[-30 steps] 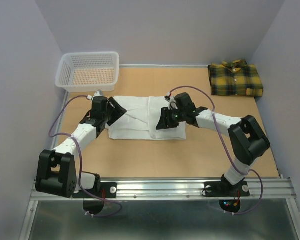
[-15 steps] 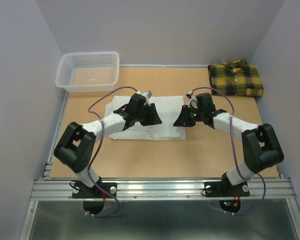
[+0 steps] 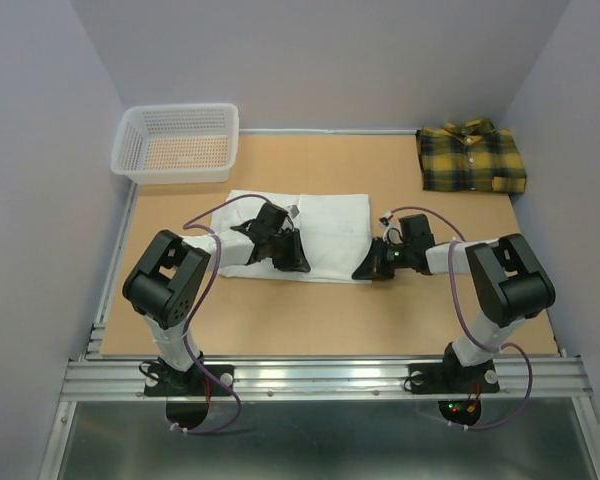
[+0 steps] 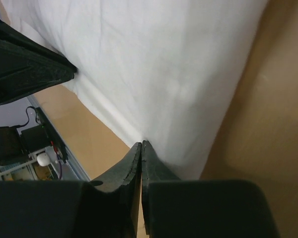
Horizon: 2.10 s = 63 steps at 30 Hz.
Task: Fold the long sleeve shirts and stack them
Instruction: Fold the shirt
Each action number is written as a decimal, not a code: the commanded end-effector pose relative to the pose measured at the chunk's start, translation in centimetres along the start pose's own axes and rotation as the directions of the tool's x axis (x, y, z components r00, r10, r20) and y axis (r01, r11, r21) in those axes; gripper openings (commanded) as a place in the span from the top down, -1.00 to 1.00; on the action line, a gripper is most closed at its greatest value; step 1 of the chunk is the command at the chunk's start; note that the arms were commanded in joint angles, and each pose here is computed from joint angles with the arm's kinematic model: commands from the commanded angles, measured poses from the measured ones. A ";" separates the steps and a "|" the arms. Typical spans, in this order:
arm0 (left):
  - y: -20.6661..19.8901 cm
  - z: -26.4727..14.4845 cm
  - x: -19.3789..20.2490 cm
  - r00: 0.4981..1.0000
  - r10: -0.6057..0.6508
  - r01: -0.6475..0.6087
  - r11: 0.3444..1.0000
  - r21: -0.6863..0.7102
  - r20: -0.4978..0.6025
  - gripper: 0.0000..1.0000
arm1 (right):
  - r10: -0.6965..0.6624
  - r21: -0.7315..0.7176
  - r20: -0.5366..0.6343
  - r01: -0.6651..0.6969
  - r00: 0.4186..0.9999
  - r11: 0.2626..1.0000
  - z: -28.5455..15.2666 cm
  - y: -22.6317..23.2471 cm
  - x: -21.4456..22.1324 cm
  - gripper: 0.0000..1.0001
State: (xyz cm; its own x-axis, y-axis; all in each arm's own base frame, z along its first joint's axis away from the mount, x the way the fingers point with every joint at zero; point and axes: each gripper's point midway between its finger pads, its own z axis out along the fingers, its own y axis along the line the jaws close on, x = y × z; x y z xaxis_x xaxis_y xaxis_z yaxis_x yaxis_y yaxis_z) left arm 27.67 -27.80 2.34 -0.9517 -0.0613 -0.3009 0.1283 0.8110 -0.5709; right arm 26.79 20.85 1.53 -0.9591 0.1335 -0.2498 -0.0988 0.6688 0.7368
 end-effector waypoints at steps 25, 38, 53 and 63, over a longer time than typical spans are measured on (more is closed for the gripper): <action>-6.0 -4.7 -21.2 0.913 -0.060 0.022 0.995 0.099 0.404 -0.23 | -0.088 -0.117 0.484 0.165 0.871 0.979 -4.2 8.8 -22.7 0.46; 1.2 3.3 -20.6 0.932 -0.106 0.128 0.991 -0.042 0.345 -0.10 | 0.054 -0.088 0.472 -0.015 0.880 0.996 2.7 -0.1 -22.9 0.46; -1.0 -3.8 -21.3 0.893 0.054 -0.001 0.993 -0.118 0.447 -0.60 | -0.014 0.031 0.590 -0.005 0.807 0.999 -6.5 -0.6 -24.5 0.09; -7.8 -7.3 -14.1 0.787 0.505 -0.361 0.842 -0.400 0.354 -0.96 | -0.045 0.208 0.636 -0.115 0.771 0.971 -13.6 0.7 -19.3 -0.81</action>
State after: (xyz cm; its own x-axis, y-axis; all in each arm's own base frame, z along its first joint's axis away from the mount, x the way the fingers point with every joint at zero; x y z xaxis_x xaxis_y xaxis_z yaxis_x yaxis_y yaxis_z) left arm 41.61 -29.26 16.92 -0.6324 -0.0608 -0.7723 0.2630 0.9209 -0.2878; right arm 44.58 10.52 16.18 -0.5586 0.5389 -0.6305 -0.0378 0.7428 0.6684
